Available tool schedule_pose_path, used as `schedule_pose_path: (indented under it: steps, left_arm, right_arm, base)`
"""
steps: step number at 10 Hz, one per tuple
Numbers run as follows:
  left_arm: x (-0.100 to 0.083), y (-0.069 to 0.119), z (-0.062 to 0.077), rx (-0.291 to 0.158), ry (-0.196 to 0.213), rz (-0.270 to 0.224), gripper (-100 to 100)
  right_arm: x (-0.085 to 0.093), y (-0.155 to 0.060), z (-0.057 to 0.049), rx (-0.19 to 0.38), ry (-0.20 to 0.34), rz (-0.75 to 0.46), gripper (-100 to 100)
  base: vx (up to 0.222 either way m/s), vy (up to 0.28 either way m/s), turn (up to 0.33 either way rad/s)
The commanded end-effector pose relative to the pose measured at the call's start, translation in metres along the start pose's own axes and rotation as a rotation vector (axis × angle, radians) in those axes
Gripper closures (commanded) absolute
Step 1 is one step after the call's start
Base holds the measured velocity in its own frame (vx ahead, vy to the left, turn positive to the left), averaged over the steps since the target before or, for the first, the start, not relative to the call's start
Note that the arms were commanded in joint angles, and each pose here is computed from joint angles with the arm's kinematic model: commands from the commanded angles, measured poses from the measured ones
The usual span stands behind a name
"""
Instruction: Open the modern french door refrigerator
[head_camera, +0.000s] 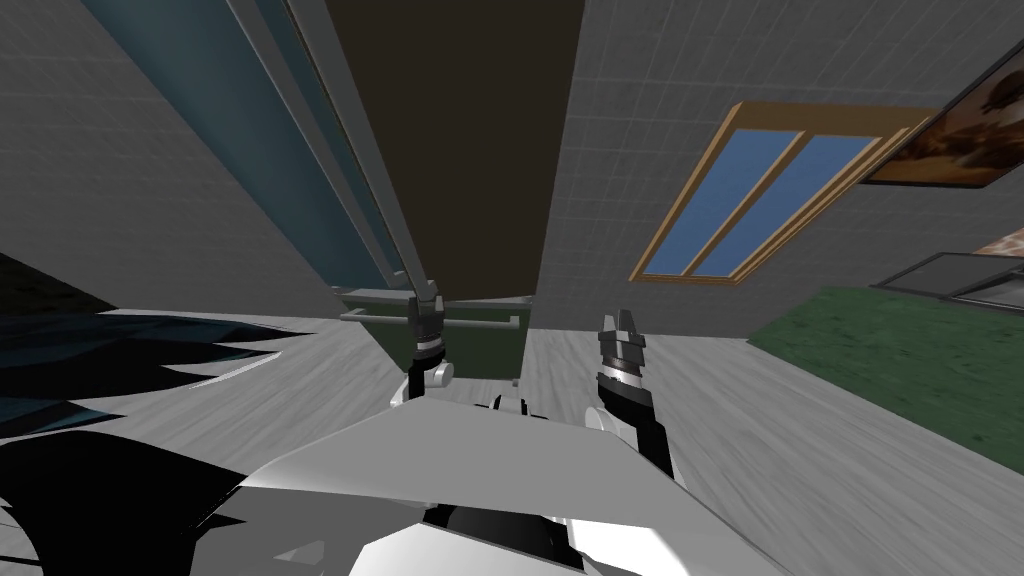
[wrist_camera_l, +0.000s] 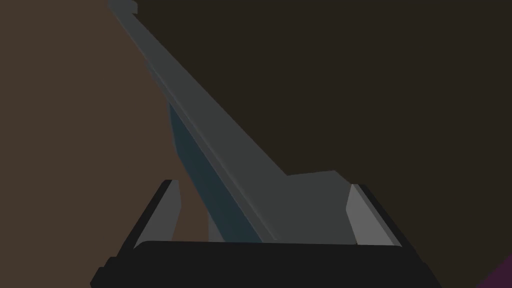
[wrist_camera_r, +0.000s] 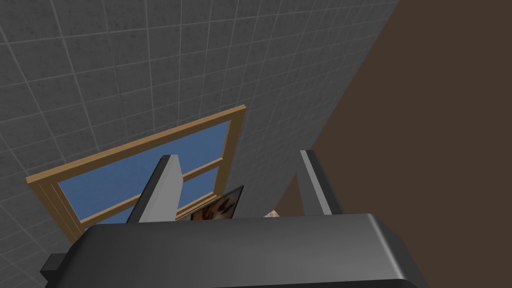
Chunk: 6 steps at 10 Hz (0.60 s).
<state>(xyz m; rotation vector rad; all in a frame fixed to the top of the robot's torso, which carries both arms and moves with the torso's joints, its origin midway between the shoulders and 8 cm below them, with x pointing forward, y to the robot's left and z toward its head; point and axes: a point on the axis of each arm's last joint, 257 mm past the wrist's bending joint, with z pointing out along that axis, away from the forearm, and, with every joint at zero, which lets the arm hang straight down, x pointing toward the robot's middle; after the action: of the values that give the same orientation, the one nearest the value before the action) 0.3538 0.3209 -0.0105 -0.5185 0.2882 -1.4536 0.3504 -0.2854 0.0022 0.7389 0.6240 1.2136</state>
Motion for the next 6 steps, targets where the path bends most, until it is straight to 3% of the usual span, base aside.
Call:
schedule_pose_path:
  steps: [1, 2, 3, 6]
  left_arm:
    - [0.002, 0.001, 0.014, -0.003, 0.000, -0.006, -100]
    - [0.001, 0.001, 0.011, 0.000, 0.000, -0.004, -100]
    - [0.000, 0.000, 0.001, -0.002, 0.000, 0.000, 100]
    - [-0.001, -0.001, -0.013, -0.002, 0.000, 0.005, 100]
  right_arm:
    - [0.000, 0.000, 0.000, 0.000, 0.000, 0.000, 0]
    - [0.000, 0.000, 0.000, 0.000, 0.000, 0.000, 0]
    - [0.000, 0.000, 0.000, 0.000, 0.000, 0.000, 0]
    - [0.000, 0.000, 0.000, 0.000, 0.000, 0.000, 0]
  base:
    - [-0.001, 0.003, 0.022]
    - [0.000, 0.000, 0.000]
    - [0.000, -0.002, -0.039]
    - [-0.001, -0.006, -0.018]
